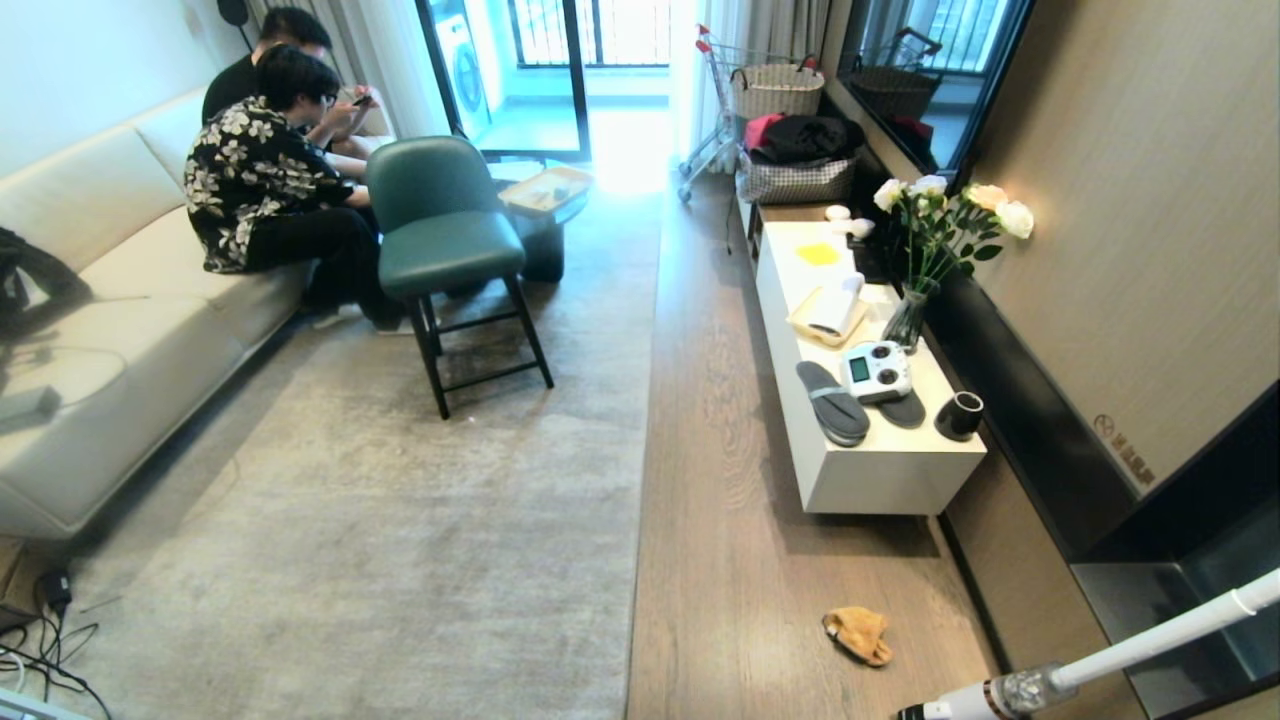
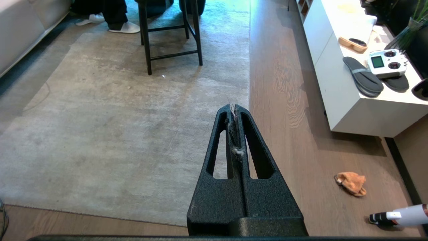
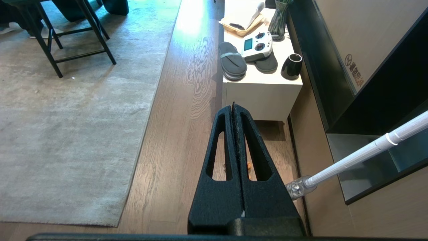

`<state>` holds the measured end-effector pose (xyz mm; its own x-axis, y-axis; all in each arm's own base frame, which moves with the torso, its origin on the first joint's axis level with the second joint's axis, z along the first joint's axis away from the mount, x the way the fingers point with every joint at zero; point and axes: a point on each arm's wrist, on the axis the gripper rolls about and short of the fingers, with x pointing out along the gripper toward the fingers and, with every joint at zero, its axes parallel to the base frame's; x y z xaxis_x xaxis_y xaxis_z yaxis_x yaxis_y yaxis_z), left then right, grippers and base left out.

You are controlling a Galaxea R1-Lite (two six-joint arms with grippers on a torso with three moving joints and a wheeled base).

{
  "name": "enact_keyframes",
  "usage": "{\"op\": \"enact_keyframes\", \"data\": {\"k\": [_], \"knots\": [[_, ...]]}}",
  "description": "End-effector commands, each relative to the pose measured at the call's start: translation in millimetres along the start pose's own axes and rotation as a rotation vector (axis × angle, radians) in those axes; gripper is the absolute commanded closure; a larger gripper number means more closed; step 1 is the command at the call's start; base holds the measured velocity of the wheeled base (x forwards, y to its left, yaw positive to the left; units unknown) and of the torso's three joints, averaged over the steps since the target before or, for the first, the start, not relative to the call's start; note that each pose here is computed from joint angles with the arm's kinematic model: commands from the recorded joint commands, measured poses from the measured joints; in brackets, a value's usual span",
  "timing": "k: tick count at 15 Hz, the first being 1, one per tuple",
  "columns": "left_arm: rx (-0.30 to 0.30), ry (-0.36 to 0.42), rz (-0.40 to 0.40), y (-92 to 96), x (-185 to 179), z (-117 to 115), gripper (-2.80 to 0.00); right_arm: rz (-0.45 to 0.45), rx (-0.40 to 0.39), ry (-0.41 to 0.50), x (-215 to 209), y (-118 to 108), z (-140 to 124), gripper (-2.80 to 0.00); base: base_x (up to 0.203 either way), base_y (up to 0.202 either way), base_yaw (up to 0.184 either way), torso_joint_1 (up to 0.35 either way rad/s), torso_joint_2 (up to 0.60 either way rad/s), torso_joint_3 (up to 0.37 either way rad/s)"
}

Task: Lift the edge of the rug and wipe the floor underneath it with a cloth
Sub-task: Pick up the rag

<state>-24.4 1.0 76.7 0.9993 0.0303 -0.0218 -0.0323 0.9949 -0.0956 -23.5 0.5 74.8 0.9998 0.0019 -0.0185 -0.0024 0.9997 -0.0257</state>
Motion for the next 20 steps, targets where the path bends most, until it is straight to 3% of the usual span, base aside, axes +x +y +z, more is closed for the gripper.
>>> {"op": "enact_keyframes", "data": {"k": [1, 13, 20], "knots": [[-0.002, 0.0, 0.0, 0.0, 0.0, 0.0, 0.0, 0.001, -0.001, 0.002, 0.1, 0.0, 0.0, 0.0, 0.0, 0.0, 0.0, 0.0, 0.0, 0.0], [-0.002, 0.0, 0.0, 0.0, 0.0, 0.0, 0.0, 0.0, 0.0, 0.001, 0.1, 0.0, 0.0, 0.0, 0.0, 0.0, 0.0, -0.005, 0.0, 0.004], [0.0, -0.001, 0.002, 0.0, 0.0, 0.0, 0.0, 0.0, 0.0, 0.001, 0.1, 0.0, 0.0, 0.0, 0.0, 0.0, 0.0, -0.098, 0.22, 0.122]]}}
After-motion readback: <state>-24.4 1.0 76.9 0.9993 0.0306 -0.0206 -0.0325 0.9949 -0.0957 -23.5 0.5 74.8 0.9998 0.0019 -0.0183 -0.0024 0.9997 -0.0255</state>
